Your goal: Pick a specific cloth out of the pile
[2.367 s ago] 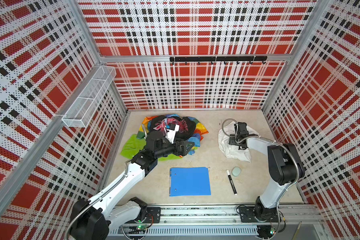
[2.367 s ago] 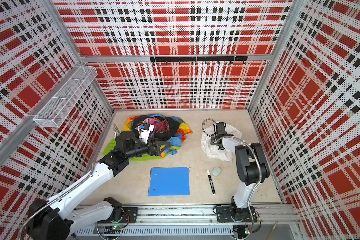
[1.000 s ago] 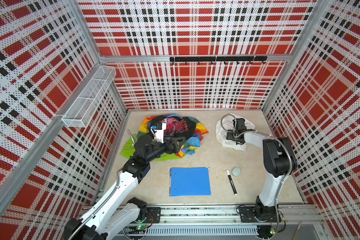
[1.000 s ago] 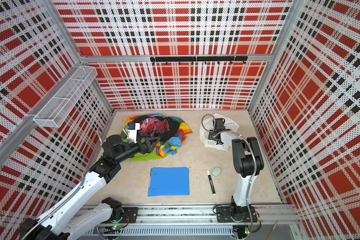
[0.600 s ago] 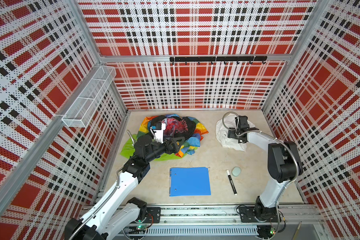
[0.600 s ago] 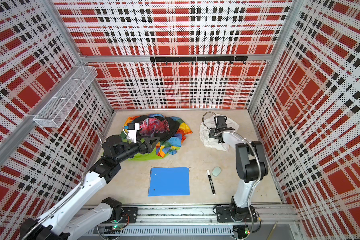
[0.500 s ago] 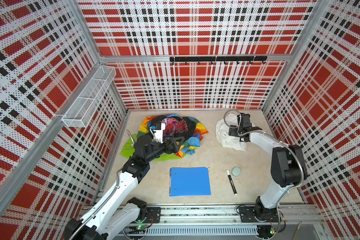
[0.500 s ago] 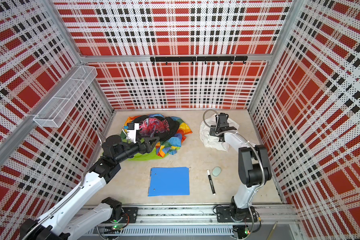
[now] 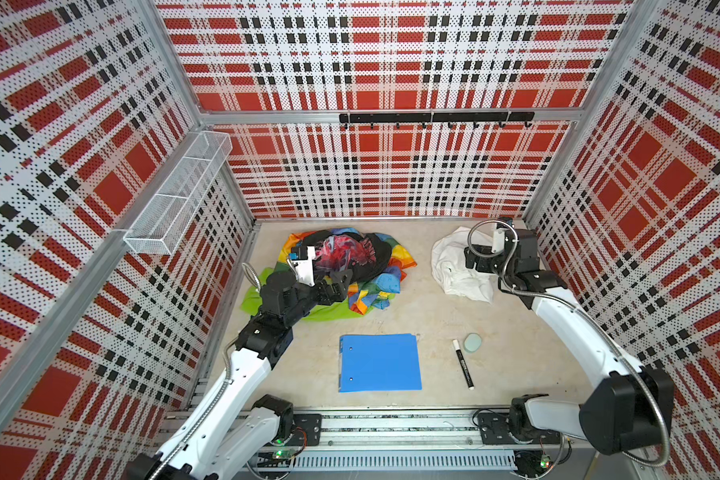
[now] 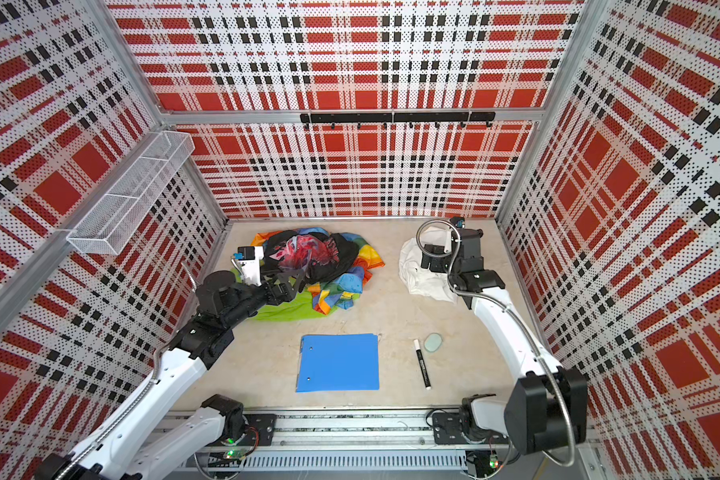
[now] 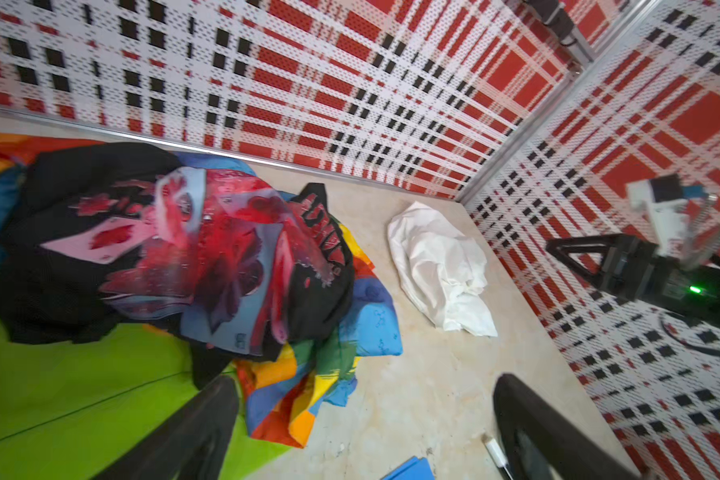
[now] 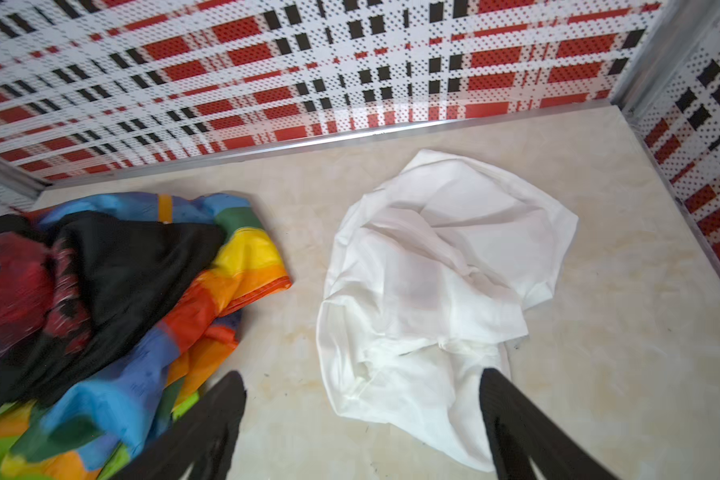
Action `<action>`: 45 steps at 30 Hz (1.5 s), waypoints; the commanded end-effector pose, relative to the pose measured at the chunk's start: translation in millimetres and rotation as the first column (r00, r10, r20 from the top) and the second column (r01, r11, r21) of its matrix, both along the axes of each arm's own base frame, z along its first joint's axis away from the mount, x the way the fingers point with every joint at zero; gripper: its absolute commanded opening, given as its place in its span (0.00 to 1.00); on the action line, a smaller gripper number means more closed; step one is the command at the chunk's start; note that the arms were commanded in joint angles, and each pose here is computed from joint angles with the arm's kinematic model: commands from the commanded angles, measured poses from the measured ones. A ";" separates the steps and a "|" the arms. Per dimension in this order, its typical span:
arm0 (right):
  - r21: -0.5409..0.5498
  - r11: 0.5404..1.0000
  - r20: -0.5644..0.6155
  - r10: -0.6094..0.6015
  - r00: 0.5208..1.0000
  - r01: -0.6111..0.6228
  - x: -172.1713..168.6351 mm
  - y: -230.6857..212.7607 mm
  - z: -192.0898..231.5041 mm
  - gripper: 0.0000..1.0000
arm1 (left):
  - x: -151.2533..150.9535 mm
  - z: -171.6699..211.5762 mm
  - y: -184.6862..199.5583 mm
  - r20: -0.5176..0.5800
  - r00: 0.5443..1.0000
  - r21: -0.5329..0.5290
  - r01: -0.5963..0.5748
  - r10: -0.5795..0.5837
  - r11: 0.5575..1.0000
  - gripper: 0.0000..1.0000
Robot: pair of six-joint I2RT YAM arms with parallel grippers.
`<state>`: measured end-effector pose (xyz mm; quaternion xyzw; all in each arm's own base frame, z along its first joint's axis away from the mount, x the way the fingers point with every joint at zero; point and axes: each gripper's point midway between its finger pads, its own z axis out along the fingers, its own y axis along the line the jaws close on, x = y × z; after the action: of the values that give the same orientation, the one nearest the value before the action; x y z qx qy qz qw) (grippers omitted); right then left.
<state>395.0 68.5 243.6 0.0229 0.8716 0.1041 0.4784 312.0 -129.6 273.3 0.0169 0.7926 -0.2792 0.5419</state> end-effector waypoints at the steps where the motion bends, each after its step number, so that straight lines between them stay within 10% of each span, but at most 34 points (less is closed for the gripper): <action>1: 0.051 0.993 0.048 0.103 0.994 -0.105 -18.4 17.4 12.7 0.97 | 8.5 -0.5 35.6 0.039 0.987 0.080 -0.158 0.155 0.984 0.99; 17: 0.083 0.980 0.106 0.170 0.980 -0.179 -54.2 24.8 16.5 1.00 | 24.5 -70.8 140.9 0.216 0.838 0.236 -0.542 0.501 0.806 0.99; 26: 0.141 0.945 0.123 0.278 0.953 -0.294 -69.8 44.4 20.3 1.00 | 42.3 -102.2 146.3 0.271 0.826 0.260 -0.557 0.494 0.789 0.99; 45: 0.162 0.987 0.030 0.019 0.999 -0.023 -41.6 9.8 -8.0 0.99 | 66.5 -133.0 147.9 0.369 0.826 0.282 -0.537 0.427 0.795 0.99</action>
<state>343.0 83.7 224.6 0.0340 0.8687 0.1859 0.4579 378.6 18.8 118.9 -0.0537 0.7555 0.0356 0.6519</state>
